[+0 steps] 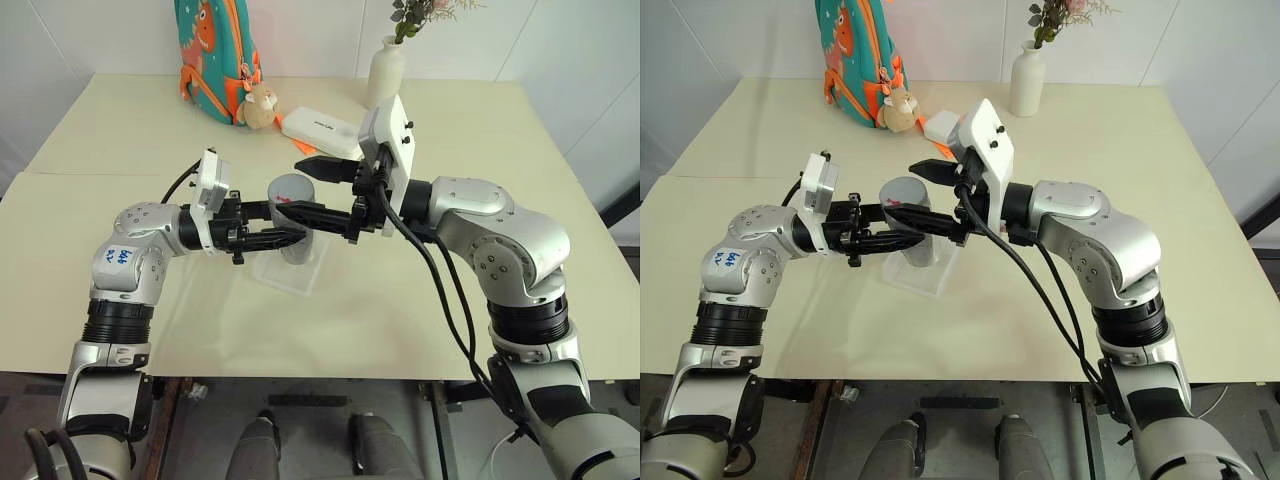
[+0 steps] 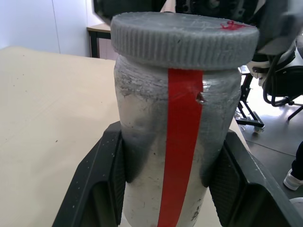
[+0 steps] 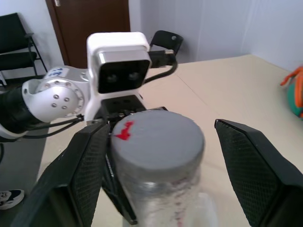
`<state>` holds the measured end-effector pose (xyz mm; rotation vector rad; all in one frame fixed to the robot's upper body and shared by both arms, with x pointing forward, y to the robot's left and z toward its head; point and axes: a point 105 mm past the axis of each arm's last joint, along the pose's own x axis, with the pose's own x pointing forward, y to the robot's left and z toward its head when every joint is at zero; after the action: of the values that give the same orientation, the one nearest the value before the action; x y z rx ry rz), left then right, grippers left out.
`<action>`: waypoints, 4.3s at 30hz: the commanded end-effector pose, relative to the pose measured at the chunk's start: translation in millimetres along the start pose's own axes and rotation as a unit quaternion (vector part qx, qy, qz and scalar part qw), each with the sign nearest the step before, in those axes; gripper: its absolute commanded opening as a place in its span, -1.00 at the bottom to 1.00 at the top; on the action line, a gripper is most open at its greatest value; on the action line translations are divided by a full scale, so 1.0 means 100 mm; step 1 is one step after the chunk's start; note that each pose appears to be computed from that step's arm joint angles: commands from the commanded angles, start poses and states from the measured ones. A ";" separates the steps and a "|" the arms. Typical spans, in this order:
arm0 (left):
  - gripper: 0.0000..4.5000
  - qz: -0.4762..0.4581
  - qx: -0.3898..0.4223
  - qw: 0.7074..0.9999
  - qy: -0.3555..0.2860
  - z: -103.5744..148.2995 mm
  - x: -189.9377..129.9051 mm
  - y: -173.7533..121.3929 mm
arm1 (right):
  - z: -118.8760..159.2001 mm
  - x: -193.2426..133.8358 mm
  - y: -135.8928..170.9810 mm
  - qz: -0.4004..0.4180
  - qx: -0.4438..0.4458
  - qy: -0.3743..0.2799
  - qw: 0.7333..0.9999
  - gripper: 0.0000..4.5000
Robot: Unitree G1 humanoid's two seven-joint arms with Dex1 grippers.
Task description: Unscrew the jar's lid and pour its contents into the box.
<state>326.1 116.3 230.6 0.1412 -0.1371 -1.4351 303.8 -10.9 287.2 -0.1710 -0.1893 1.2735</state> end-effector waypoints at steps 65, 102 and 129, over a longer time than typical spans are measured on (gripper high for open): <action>-0.13 -0.027 0.037 0.996 -0.071 0.20 0.12 -0.08 | 0.21 0.04 0.07 0.098 0.002 -0.058 0.994 0.99; -0.13 -0.038 0.039 0.995 -0.089 0.20 0.15 -0.12 | 0.04 -0.65 -0.57 0.036 0.012 -0.020 0.999 0.99; -0.13 -0.025 0.037 0.991 -0.125 0.24 0.24 -0.09 | 0.28 0.03 -0.12 0.065 0.030 -0.100 0.992 0.99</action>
<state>321.5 90.8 235.3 0.0169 -0.2972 -1.4905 311.9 -15.1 315.8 0.0105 -0.2990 1.4232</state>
